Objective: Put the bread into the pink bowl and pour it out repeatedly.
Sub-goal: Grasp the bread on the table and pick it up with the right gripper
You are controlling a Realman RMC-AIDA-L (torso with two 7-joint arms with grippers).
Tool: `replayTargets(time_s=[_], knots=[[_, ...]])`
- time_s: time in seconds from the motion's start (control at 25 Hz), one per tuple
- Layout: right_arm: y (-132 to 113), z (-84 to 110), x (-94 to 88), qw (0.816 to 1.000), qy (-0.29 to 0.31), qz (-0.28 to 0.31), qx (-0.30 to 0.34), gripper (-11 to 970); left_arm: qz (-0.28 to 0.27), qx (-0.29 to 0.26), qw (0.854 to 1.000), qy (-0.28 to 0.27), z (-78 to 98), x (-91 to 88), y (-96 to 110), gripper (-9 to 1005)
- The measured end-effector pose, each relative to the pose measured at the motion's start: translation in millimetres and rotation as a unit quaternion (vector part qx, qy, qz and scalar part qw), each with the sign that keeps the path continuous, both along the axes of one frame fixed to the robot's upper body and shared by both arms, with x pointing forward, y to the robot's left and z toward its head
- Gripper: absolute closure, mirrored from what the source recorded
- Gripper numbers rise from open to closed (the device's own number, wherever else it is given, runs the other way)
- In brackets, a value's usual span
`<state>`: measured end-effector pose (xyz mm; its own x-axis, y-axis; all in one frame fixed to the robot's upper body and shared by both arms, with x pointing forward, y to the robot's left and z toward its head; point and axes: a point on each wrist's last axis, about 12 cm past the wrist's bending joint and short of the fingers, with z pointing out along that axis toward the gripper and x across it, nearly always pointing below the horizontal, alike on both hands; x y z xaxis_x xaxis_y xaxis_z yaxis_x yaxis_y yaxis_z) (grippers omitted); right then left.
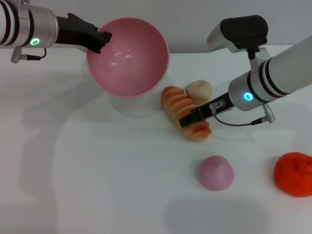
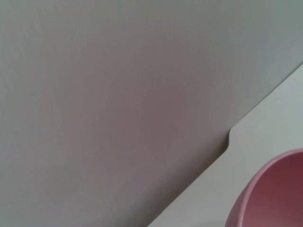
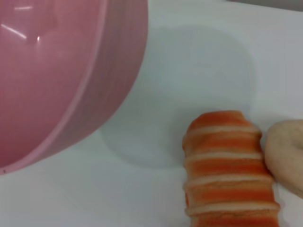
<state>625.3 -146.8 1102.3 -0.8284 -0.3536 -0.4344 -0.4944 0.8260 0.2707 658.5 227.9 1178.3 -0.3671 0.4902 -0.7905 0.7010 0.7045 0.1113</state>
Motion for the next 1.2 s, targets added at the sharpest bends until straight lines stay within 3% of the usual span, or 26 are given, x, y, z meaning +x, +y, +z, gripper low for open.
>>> replayTargets(time_s=[0.64,0.88,1.2], knots=[[2.1,-1.5,0.7,1.000,-0.005,0.008,-0.011,482,0.001,0.001,1.000,-0.002,0.0,0.3,0.5,951],[5.1,-0.4,1.0,1.000,-0.014,0.016,-0.016,586,0.004,0.001,1.000,-0.001,-0.7,0.0,2.4,951],[5.9,0.3,1.3,1.000,-0.015,0.018,-0.016,641,0.005,0.001,1.000,-0.001,-0.7,0.0,3.9,951]])
